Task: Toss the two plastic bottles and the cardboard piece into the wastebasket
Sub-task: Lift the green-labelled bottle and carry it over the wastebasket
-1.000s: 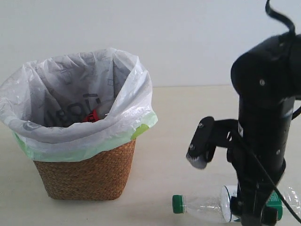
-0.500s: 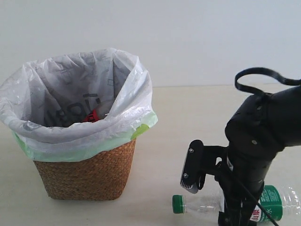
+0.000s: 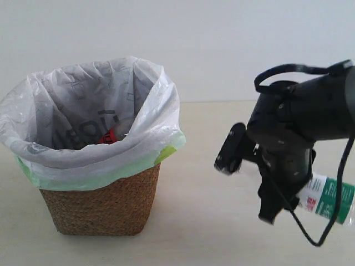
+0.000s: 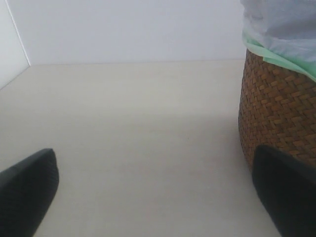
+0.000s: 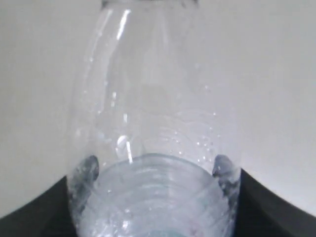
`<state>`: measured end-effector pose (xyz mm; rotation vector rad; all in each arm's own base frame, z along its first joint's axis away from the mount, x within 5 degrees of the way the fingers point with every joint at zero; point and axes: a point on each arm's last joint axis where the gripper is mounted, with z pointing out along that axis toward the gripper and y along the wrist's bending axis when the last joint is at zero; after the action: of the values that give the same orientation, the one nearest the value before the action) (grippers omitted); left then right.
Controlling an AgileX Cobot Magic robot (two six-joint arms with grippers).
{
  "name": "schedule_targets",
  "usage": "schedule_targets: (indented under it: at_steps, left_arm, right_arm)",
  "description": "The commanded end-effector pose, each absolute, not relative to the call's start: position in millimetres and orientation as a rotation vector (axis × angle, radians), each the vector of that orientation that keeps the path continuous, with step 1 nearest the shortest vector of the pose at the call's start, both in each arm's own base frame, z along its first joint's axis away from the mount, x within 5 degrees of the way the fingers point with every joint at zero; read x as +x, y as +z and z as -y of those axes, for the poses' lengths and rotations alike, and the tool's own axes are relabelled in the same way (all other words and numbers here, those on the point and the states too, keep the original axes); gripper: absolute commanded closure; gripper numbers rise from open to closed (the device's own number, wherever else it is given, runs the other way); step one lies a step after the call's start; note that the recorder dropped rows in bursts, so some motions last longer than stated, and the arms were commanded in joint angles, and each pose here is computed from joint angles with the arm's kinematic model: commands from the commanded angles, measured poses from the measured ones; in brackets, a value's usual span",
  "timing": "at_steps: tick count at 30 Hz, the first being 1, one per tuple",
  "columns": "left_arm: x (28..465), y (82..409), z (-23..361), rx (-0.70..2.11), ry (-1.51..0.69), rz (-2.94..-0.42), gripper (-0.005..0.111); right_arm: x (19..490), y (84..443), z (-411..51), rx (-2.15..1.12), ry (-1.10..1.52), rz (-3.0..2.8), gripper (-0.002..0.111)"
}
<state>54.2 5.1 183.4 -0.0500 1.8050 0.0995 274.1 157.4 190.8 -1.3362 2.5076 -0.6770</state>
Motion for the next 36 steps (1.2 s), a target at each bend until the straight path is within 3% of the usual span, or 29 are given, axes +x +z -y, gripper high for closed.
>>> schedule_targets:
  at_steps: [1, 5, 10, 16, 23, 26, 29, 32, 36]
  left_arm:
    - [54.0, 185.4, -5.3, -0.061, 0.097, -1.791, -0.001]
    - [54.0, 185.4, -5.3, -0.061, 0.097, -1.791, -0.001]
    - [54.0, 185.4, -5.3, -0.061, 0.097, -1.791, -0.001]
    - [54.0, 185.4, -5.3, -0.061, 0.097, -1.791, -0.001]
    - [54.0, 185.4, -5.3, -0.061, 0.097, -1.791, -0.001]
    - [54.0, 185.4, -5.3, -0.061, 0.097, -1.791, -0.001]
    - [54.0, 185.4, -5.3, -0.061, 0.097, -1.791, -0.001]
    - [54.0, 185.4, -5.3, -0.061, 0.097, -1.791, -0.001]
    - [54.0, 185.4, -5.3, -0.061, 0.097, -1.791, -0.001]
  right_arm:
    - [287.5, 267.7, -143.9, -0.895, -0.856, -2.337, 0.108]
    - [286.2, 340.0, -132.2, -0.501, -0.825, -2.205, 0.108]
    - [283.4, 389.4, -127.8, -0.254, -0.71, -2.138, 0.108]
    - [289.8, 379.0, -144.1, -0.254, -0.516, -2.201, 0.108]
    - [303.9, 344.3, -192.3, -0.304, -0.014, -2.32, 0.108]
    - [300.3, 359.8, -216.6, -0.359, 0.333, -2.279, 0.108]
    - [291.0, 400.9, -231.4, -0.44, 0.6, -2.166, 0.108]
    - [284.0, 431.3, -234.1, -0.5, 0.682, -2.092, 0.108]
    - [282.8, 428.0, -231.3, -0.539, 0.621, -2.149, 0.108]
